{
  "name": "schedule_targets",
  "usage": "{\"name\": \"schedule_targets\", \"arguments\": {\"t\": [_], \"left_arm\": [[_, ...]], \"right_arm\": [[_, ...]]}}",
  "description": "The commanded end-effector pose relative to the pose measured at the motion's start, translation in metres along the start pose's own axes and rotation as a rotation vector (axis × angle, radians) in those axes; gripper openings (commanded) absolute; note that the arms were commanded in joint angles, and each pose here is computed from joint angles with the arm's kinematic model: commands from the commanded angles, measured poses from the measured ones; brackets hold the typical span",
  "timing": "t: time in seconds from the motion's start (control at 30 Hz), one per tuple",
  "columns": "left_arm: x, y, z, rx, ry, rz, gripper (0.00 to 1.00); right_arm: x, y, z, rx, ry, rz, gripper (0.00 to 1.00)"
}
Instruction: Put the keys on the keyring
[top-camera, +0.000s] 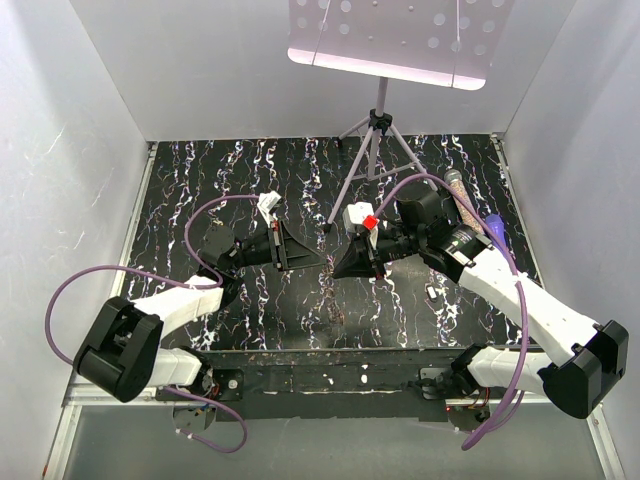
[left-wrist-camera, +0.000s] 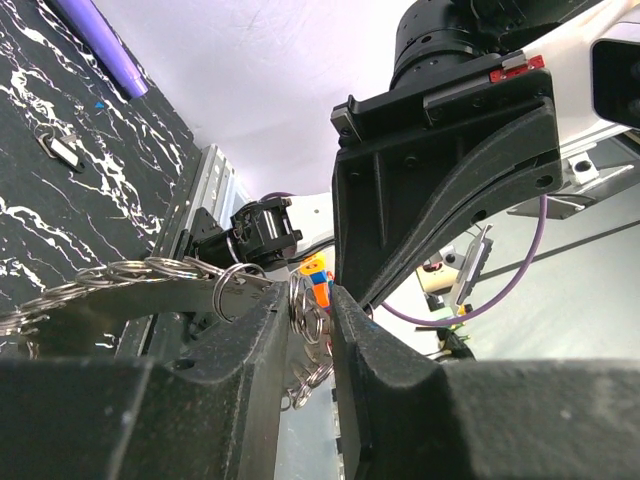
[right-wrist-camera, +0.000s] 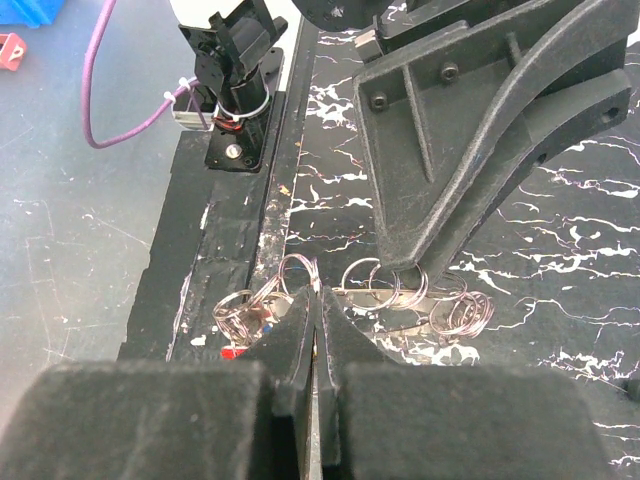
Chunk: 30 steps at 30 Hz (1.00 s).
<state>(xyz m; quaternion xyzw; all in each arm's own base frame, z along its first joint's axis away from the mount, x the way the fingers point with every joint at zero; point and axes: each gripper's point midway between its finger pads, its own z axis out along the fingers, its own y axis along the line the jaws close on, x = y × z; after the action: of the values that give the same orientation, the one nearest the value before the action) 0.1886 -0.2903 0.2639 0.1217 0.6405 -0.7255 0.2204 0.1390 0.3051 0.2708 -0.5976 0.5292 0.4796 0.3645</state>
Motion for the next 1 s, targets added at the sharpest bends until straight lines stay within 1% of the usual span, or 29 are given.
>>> {"name": "schedule_targets", "arguments": {"t": [0.0,0.27,0.3,0.47,0.53,0.63,0.7,0.8,0.97], "left_arm": [[-0.005,-0.009,0.003,0.021,-0.003,0.030,0.20],[-0.004,-0.008,0.003,0.019,0.005,0.030,0.05],[-0.004,-0.008,0.003,0.019,0.006,0.028,0.01],[-0.004,-0.009,0.003,0.022,0.007,0.039,0.00],[-0.004,-0.011,0.003,0.025,0.012,0.073,0.00],[-0.005,-0.015,0.001,0.012,0.008,0.167,0.00],[-0.008,-0.018,-0.002,-0.014,-0.010,0.274,0.00],[-0.009,-0.022,-0.005,-0.056,-0.019,0.393,0.00],[-0.009,-0.026,-0.005,-0.045,-0.004,0.473,0.00]], "right_arm": [[-0.017,0.005,-0.003,-0.019,-0.048,-0.060,0.01],[-0.016,0.005,-0.002,-0.020,-0.048,-0.059,0.01],[-0.016,0.005,-0.003,-0.021,-0.048,-0.058,0.01],[-0.015,0.006,-0.003,-0.023,-0.046,-0.060,0.01],[-0.015,0.006,-0.003,-0.022,-0.044,-0.062,0.01],[-0.013,0.007,-0.004,-0.022,-0.038,-0.067,0.01],[-0.011,0.009,-0.004,-0.025,-0.034,-0.073,0.01],[-0.006,0.010,-0.004,-0.031,-0.024,-0.078,0.07],[-0.005,0.017,-0.006,-0.059,-0.021,-0.104,0.27]]}}
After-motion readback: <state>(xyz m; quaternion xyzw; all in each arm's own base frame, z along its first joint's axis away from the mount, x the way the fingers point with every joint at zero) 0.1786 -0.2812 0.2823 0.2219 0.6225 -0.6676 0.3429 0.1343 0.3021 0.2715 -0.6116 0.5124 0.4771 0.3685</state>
